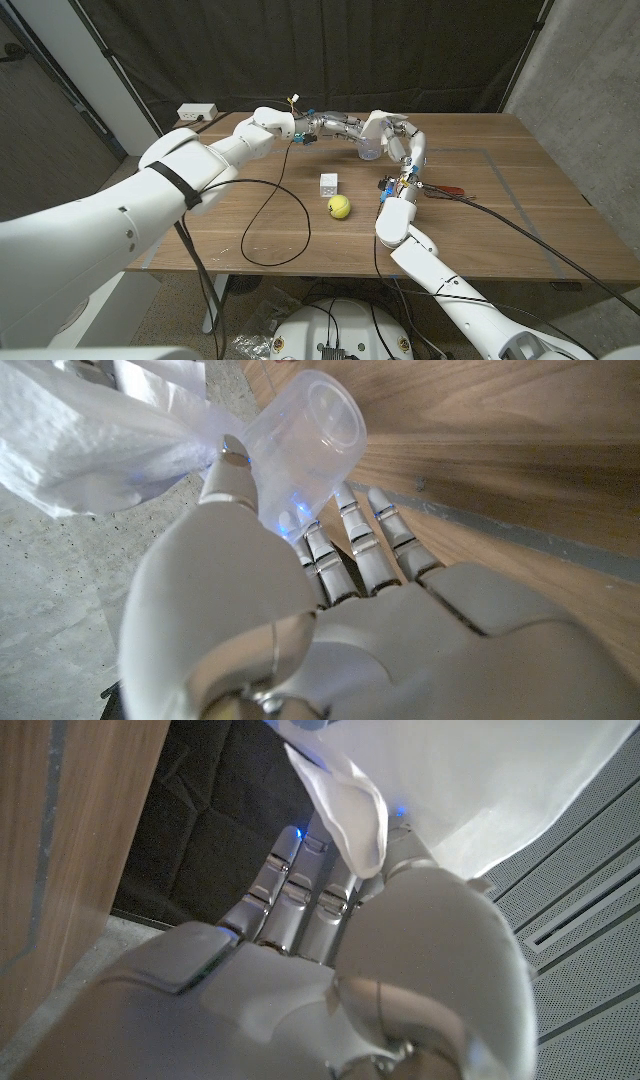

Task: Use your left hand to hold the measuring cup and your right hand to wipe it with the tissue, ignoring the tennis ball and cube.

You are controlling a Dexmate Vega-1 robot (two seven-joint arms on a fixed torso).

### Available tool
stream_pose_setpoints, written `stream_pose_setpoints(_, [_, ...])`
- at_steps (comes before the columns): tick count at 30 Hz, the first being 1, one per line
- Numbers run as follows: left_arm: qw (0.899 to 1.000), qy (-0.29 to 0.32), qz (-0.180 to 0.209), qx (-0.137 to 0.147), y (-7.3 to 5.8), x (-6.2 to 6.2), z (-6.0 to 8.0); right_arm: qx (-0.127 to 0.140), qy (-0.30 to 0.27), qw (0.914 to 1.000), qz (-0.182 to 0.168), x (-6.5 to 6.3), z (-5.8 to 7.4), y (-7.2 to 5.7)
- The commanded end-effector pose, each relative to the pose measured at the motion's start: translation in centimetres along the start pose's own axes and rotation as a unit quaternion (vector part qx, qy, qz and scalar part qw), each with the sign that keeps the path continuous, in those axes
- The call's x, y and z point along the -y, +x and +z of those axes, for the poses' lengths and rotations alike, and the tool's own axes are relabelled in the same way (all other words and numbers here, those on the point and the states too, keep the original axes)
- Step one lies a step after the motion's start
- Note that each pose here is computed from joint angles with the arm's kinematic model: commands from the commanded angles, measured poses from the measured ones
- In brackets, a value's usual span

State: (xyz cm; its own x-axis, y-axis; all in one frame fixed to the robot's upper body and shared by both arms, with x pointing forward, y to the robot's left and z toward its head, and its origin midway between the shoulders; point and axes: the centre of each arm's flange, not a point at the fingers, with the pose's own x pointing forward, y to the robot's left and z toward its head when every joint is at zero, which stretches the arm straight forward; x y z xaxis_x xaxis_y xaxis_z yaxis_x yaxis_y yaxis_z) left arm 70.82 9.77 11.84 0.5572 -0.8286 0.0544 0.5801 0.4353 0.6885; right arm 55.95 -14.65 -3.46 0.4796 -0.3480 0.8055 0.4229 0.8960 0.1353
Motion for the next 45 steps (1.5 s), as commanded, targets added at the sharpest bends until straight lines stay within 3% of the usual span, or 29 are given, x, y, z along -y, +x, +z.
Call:
stream_pose_setpoints(1, [0.998, 0.044, 0.033, 0.001, -1.0, -1.1, -0.3, 0.001, -0.055, 0.9984, -0.012, 1.5, 0.0, 0.1])
stream_pose_setpoints(13, [0.994, 0.096, 0.044, 0.03, -2.6, -1.5, 0.0, -0.056, -0.105, 0.9928, 0.01, 3.8, 0.2, 0.6])
stream_pose_setpoints(22, [0.99, 0.127, 0.051, 0.043, -4.2, -1.5, -0.8, -0.071, -0.219, 0.9716, 0.056, 4.2, 1.5, 1.2])
stream_pose_setpoints(26, [0.986, 0.15, 0.052, 0.041, -4.9, -1.4, -1.1, -0.077, -0.272, 0.9557, 0.082, 4.2, 2.1, 1.7])
stream_pose_setpoints(30, [0.983, 0.171, 0.068, 0.029, -5.7, -1.2, -1.3, -0.093, -0.326, 0.9342, 0.113, 3.9, 2.5, 2.3])
stream_pose_setpoints(35, [0.978, 0.189, 0.091, 0.01, -6.5, -1.0, -1.6, -0.111, -0.375, 0.9095, 0.141, 3.1, 2.4, 2.7])
stream_pose_setpoints(36, [0.978, 0.186, 0.094, 0.007, -6.7, -0.9, -1.8, -0.117, -0.391, 0.9005, 0.15, 2.8, 2.4, 2.8])
stream_pose_setpoints(38, [0.978, 0.184, 0.097, 0.005, -6.9, -0.9, -1.9, -0.121, -0.4, 0.8953, 0.154, 2.7, 2.4, 2.8])
stream_pose_setpoints(40, [0.978, 0.182, 0.102, 0.002, -7.2, -0.8, -2.2, -0.129, -0.425, 0.8803, 0.168, 2.2, 2.3, 2.9])
stream_pose_setpoints(42, [0.978, 0.18, 0.103, 0.001, -7.3, -0.8, -2.2, -0.132, -0.433, 0.8746, 0.174, 2.1, 2.3, 3.0])
stream_pose_setpoints(43, [0.979, 0.177, 0.105, 0.0, -7.4, -0.8, -2.4, -0.138, -0.449, 0.863, 0.186, 1.8, 2.3, 3.1])
stream_pose_setpoints(45, [0.979, 0.173, 0.104, -0.001, -7.4, -0.7, -2.5, -0.142, -0.464, 0.8508, 0.201, 1.5, 2.3, 3.2])
